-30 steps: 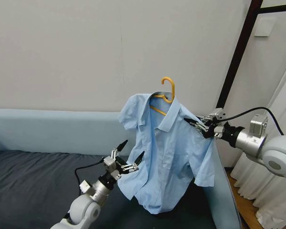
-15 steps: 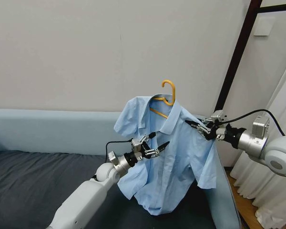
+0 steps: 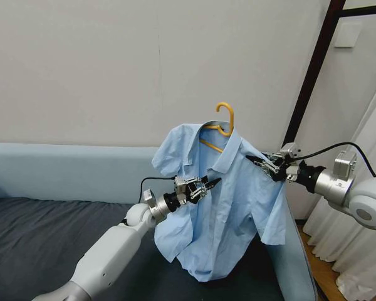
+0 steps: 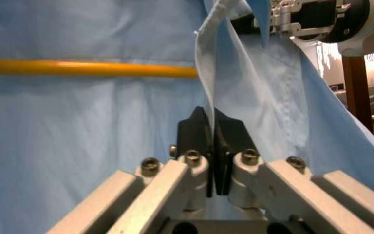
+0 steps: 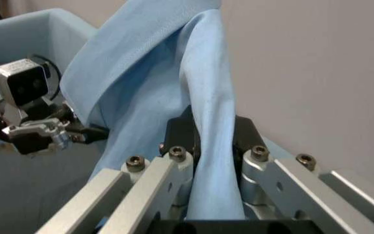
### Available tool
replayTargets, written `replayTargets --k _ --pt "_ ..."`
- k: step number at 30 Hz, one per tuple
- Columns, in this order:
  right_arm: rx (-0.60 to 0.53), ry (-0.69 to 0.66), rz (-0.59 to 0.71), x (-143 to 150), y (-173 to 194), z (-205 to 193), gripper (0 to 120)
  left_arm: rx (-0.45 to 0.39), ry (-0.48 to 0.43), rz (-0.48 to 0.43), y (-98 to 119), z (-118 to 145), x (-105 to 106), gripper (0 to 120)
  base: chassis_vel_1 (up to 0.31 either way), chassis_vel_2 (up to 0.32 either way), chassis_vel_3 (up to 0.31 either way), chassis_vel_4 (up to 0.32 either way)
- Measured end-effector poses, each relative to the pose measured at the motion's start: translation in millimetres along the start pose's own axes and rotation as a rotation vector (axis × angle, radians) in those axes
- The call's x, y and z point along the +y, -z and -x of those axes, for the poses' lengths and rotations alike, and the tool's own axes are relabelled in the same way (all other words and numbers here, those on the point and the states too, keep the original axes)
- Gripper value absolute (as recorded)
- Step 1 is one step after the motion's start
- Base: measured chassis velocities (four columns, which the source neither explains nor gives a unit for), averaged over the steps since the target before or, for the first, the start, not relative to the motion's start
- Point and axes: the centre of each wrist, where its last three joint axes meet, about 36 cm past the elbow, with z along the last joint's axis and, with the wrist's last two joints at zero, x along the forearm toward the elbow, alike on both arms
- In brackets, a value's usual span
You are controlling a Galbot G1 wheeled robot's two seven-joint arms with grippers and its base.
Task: Pick up the clothes from the sofa and hang them on the clothes hanger.
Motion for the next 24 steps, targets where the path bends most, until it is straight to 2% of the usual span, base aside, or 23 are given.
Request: replayTargets --k 3,4,9,13,16,20,22,24 --pt "0.000 -0.027 -0.001 -0.1 13.8 -5.9 8 -0.020 -0.008 0.070 20.5 7.8 13.4 0 0.000 0.000 0.000 0.000" --pt "0.000 -0.027 -0.001 -0.1 13.8 -5.9 8 -0.020 -0.008 0.070 20.5 7.8 13.4 0 0.000 0.000 0.000 0.000" --pt "0.002 -0.056 -0.016 2.1 42.3 -13.2 8 -0.043 -0.019 0.202 61.9 19.8 37.4 0 0.000 0.000 0.000 0.000" --pt "-0.010 -0.060 -0.019 6.0 56.6 -16.1 8 -0.034 -0.008 0.247 72.9 19.6 41.9 0 0.000 0.000 0.000 0.000" --pt "-0.018 -0.062 -0.018 9.2 63.7 -17.5 8 -0.026 0.014 0.258 68.3 16.9 36.5 0 0.000 0.000 0.000 0.000" --pt "-0.019 -0.077 -0.018 15.3 68.1 -18.7 8 -0.021 0.088 0.243 42.6 6.7 8.5 0 0.000 0.000 0.000 0.000" --pt "-0.018 -0.087 -0.016 16.1 67.3 -18.8 8 -0.021 0.105 0.233 36.6 2.7 0.5 0 0.000 0.000 0.000 0.000" --pt "-0.016 -0.130 -0.010 15.1 63.4 -19.9 8 -0.011 0.130 0.213 27.4 -10.0 -13.3 5 0.000 0.000 0.000 0.000"
